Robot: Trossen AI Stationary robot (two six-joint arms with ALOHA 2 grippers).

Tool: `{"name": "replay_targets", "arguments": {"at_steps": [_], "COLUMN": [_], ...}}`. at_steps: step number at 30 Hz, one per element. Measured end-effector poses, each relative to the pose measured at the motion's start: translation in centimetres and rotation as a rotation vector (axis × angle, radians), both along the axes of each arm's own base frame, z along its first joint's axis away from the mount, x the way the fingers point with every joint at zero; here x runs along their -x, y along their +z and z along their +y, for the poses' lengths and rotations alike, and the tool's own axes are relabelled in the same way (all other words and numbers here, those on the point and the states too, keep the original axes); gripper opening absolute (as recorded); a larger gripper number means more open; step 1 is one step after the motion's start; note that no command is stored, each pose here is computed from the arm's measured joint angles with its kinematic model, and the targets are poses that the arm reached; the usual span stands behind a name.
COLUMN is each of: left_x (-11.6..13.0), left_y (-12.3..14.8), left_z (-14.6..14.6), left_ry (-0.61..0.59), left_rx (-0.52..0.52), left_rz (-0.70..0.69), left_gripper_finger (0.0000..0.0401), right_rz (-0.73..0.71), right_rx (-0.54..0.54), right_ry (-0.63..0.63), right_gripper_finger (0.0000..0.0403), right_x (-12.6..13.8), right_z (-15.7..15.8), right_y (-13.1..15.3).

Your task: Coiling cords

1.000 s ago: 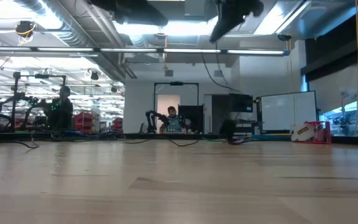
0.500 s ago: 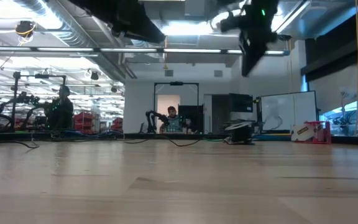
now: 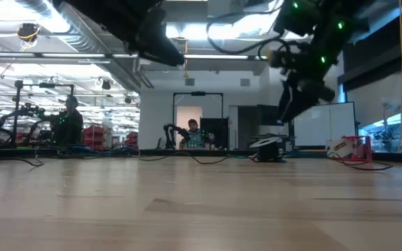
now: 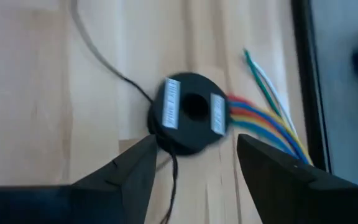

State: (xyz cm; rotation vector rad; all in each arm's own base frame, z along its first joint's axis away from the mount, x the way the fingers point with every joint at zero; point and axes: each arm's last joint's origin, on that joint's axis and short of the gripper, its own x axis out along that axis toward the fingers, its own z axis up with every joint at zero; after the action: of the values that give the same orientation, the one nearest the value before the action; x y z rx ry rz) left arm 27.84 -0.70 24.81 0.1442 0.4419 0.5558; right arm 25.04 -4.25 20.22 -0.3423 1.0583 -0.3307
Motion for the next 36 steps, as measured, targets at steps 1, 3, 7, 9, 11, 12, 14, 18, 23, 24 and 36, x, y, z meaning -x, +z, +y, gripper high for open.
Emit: {"name": "replay_targets", "arguments": {"at_steps": [1,3,7,9,11,12,14,18,23,24,36], "left_x": [-0.1,-0.3,-0.6,-0.6,-0.6,-0.6,-0.6,-0.5,-0.5,-0.5,-0.5], "left_y": [-0.2,-0.6,-1.0,-1.0,-1.0,-1.0,-1.0,-1.0,-1.0,-1.1,-1.1], "left_z": [0.1,0.1,0.3,0.5,0.7,0.7,0.7,0.7,0.6,0.6,0.6], "left_ry": [0.002,0.003,0.006,0.007,0.013,0.013,0.014,0.017,0.019,0.019,0.026], "left_rx": [-0.001,-0.005,-0.017,-0.026,-0.025,-0.025,-0.024,-0.017,-0.011,-0.012,0.005], "left_rz": [0.008,0.026,0.046,0.055,0.049,0.050,0.052,0.051,0.049,0.052,0.041], "left_gripper_finger": [0.0173,0.0173,0.0173,0.0173,0.0173,0.0173,0.0173,0.0173,0.0173,0.0173,0.0173], "right_rz": [0.001,0.010,0.062,0.071,0.112,0.137,0.182,0.229,0.218,0.213,-0.031], "right_rx": [0.022,0.063,0.151,0.195,0.231,0.256,0.321,0.430,0.436,0.432,0.246], "right_ry": [0.052,0.151,0.255,0.281,0.331,0.359,0.387,0.385,0.343,0.335,0.239], "right_gripper_finger": [0.0229,0.0229,0.0229,0.0229,0.0229,0.0229,0.0229,0.0207,0.0111,0.0085,0.0007], "right_x": [0.1,0.0,0.0,-0.3,-0.6,-0.8,-1.1,-1.9,-2.0,-1.9,-3.0], "right_z": [0.0,0.1,0.1,0.0,-0.1,-0.1,-0.3,-0.6,-0.6,-0.6,-0.4], "right_y": [-0.7,-2.0,-4.3,-4.9,-5.6,-6.0,-6.7,-7.5,-7.7,-7.7,-4.3]}}
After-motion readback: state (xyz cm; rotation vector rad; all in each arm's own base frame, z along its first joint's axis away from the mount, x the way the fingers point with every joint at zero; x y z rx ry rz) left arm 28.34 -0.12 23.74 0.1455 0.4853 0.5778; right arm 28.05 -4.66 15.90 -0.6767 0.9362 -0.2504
